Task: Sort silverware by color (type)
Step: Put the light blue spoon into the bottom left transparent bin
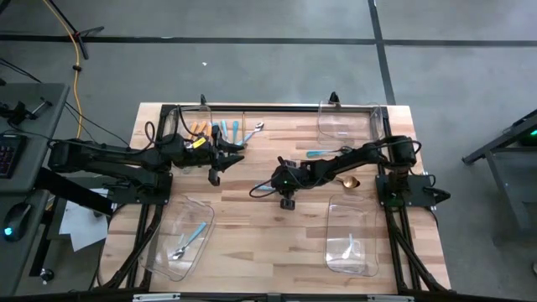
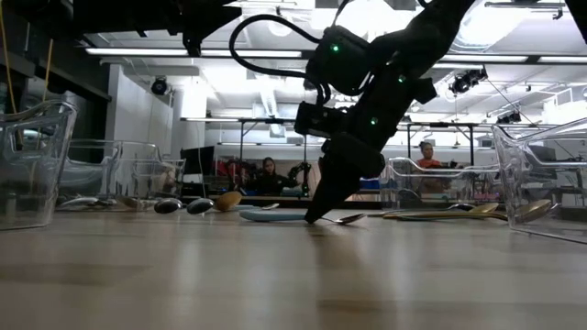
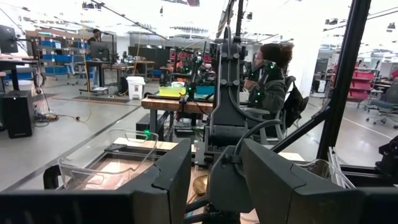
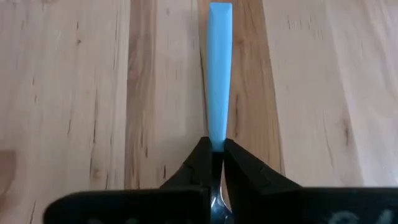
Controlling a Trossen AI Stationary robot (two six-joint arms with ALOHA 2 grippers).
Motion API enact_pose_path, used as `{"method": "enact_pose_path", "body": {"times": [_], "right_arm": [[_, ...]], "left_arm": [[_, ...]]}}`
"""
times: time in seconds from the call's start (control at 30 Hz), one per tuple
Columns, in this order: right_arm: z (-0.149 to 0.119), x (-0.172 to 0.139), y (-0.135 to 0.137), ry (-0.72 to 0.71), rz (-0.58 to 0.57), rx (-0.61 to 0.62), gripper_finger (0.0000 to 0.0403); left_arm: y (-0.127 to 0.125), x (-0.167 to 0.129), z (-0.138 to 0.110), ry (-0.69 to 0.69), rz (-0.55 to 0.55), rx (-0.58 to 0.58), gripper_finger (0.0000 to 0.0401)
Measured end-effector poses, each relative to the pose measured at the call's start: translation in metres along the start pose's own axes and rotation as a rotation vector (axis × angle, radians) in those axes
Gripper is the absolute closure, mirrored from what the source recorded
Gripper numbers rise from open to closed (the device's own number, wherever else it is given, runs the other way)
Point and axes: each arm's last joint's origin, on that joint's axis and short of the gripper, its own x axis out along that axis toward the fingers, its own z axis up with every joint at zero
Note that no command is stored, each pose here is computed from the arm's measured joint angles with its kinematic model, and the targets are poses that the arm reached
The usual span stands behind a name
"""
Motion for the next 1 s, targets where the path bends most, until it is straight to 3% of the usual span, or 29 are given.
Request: {"method": "enact_pose_path", "body": {"times": [0.2, 0.43, 0.6, 0.77, 0.87, 1.0], "right_arm": [[0.000, -0.002, -0.001, 0.002, -0.007, 0.000, 0.0396], [0.000, -0.020, -0.008, 0.011, -0.108, -0.034, 0.0398], [-0.028, -0.032, -0.011, -0.036, -0.109, 0.035, 0.0400], [-0.055, -0.045, -0.011, -0.334, -0.085, 0.179, 0.0401], [-0.050, -0.058, -0.012, -0.626, -0.068, 0.227, 0.0401], [-0.029, -0.077, -0.014, -0.913, -0.095, 0.178, 0.0402]], "left_arm": [[0.000, 0.000, 0.000, 0.001, 0.000, 0.000, 0.0268], [0.000, 0.000, -0.001, 0.006, 0.000, -0.001, 0.0268], [0.000, 0.000, -0.001, 0.015, 0.001, -0.001, 0.0268], [0.000, 0.000, -0.003, 0.030, 0.002, -0.001, 0.0268], [0.000, 0.000, -0.003, 0.030, 0.009, -0.001, 0.0268], [0.001, 0.001, -0.004, 0.032, 0.027, -0.001, 0.0268]]}}
